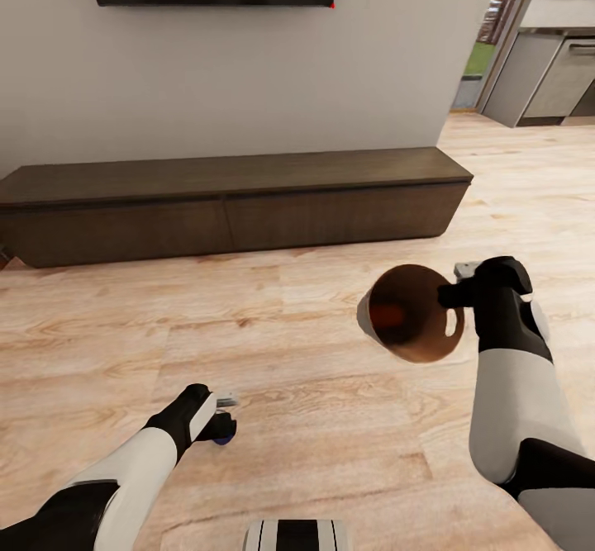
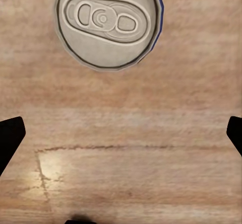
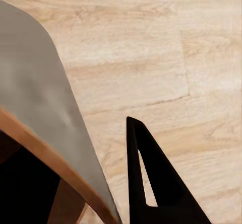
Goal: Put the three can of soda from the living room inside the tash can in the kitchen.
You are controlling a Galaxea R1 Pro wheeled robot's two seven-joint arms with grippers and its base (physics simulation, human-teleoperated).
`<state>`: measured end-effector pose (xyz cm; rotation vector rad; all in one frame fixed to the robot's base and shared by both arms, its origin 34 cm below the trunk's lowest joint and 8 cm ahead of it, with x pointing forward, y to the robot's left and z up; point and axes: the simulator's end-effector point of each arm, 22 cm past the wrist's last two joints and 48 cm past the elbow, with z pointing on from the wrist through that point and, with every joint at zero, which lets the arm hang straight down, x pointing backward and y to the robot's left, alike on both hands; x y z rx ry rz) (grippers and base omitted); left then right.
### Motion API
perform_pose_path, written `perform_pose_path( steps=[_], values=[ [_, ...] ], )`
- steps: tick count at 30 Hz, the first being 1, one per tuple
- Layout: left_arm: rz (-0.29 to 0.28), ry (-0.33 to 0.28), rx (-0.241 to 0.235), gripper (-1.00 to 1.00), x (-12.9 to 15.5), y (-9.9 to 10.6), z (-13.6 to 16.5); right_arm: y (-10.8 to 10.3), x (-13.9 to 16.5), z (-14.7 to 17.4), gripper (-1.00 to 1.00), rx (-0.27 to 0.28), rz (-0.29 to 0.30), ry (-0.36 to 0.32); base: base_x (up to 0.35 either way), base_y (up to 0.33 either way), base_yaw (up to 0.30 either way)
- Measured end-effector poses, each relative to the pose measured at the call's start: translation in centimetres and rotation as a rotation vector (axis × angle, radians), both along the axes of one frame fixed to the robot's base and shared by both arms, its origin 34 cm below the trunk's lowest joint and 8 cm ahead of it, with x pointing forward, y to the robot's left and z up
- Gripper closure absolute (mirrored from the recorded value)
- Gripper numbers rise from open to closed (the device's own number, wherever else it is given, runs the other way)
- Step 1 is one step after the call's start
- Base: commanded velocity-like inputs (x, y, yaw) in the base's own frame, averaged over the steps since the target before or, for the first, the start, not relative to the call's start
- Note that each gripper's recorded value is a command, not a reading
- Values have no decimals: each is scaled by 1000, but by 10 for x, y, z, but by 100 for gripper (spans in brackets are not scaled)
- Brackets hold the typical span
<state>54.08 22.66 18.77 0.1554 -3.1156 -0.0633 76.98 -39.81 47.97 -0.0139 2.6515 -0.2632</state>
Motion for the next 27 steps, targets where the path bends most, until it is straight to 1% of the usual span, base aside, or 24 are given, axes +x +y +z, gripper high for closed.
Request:
perform_pose_path(
  steps=[2, 3, 5, 6, 7, 9, 11, 14, 18, 22, 27],
  values=[
    [0, -1, 0, -100, 0, 0, 0, 17, 15, 14, 100, 34, 12, -30, 0, 0, 0],
    [0, -3, 0, -100, 1, 0, 0, 25, 23, 21, 100, 28, 25, -43, 0, 0, 0],
    [1, -5, 1, -100, 2, 1, 1, 36, 29, 26, 100, 30, 40, -50, 0, 0, 0],
    [1, -8, 1, -100, 3, 1, 1, 42, 33, 31, 100, 12, 57, -56, 10, 0, 0],
    [2, -10, 1, -100, 4, 1, 1, 48, 36, 34, 100, 6, 70, -60, 38, 0, 0],
    [2, -12, -2, -100, 5, 1, 1, 56, 39, 36, 100, 19, 80, -64, 163, 0, 0],
    [2, -13, -5, -100, 5, 0, 1, 57, 40, 38, 100, 12, 85, -65, 242, 0, 0],
    [2, -14, -8, -100, 5, -1, 2, 55, 41, 39, 100, -14, 92, -66, 198, 0, 0],
    [3, -22, -7, -100, 7, 0, 1, 60, 42, 39, 100, 3, 93, -67, 52, 0, 0],
    [5, -38, -3, -100, 10, 0, 1, 57, 42, 40, 100, -9, 94, -66, 11, 0, 0],
    [6, -43, -1, -100, 11, 1, 1, 59, 42, 40, 100, -3, 94, -67, 3, 0, 0]
  ],
)
